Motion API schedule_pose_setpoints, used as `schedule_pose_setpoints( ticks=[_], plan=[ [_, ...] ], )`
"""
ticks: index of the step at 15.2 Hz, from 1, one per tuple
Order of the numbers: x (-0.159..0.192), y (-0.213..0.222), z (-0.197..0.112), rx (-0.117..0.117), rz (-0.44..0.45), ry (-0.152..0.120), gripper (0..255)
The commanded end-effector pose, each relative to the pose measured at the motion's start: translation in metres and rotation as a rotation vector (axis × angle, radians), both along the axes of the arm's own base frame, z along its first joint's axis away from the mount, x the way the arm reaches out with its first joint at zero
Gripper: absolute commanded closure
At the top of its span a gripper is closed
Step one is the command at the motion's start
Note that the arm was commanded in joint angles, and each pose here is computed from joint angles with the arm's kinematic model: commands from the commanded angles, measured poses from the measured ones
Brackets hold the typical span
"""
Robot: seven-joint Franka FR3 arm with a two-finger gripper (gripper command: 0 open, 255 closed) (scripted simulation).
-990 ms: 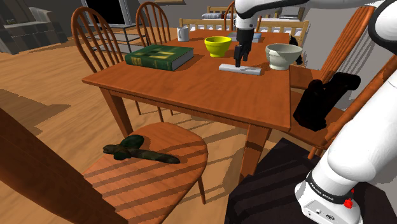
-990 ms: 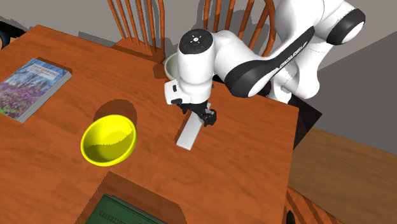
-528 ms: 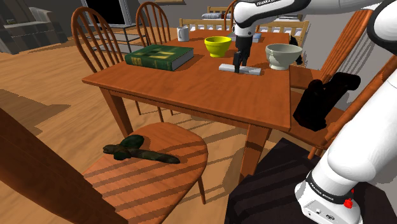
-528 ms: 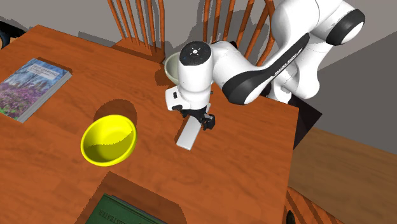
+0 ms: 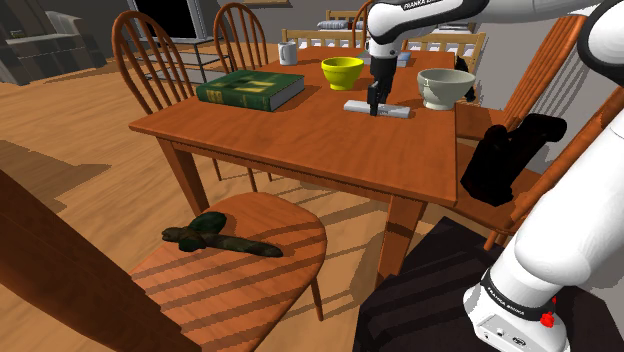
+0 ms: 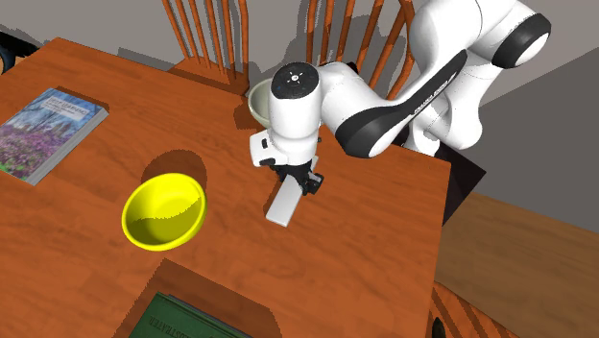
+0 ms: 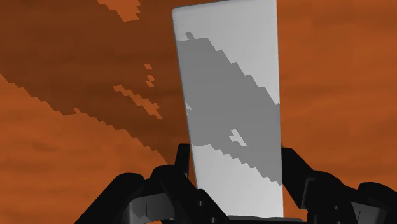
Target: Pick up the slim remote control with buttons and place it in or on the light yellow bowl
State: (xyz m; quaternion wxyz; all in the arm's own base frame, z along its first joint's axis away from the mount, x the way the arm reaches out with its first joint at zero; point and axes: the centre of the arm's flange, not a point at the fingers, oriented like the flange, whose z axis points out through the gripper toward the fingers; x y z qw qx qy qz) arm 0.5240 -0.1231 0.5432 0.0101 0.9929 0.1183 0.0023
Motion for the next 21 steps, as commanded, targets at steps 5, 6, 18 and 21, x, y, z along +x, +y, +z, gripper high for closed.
schedule_pose_setpoints(
  ticks=[5,6,18,21],
  plan=[
    [0.0,0.0,-0.001,0.0,0.0,0.001,255],
    [0.0,0.0,-0.001,0.0,0.0,0.001,255],
    [0.0,0.0,0.057,0.0,0.0,0.001,255],
    [0.0,0.0,0.073,0.0,0.0,0.001,255]
  ],
)
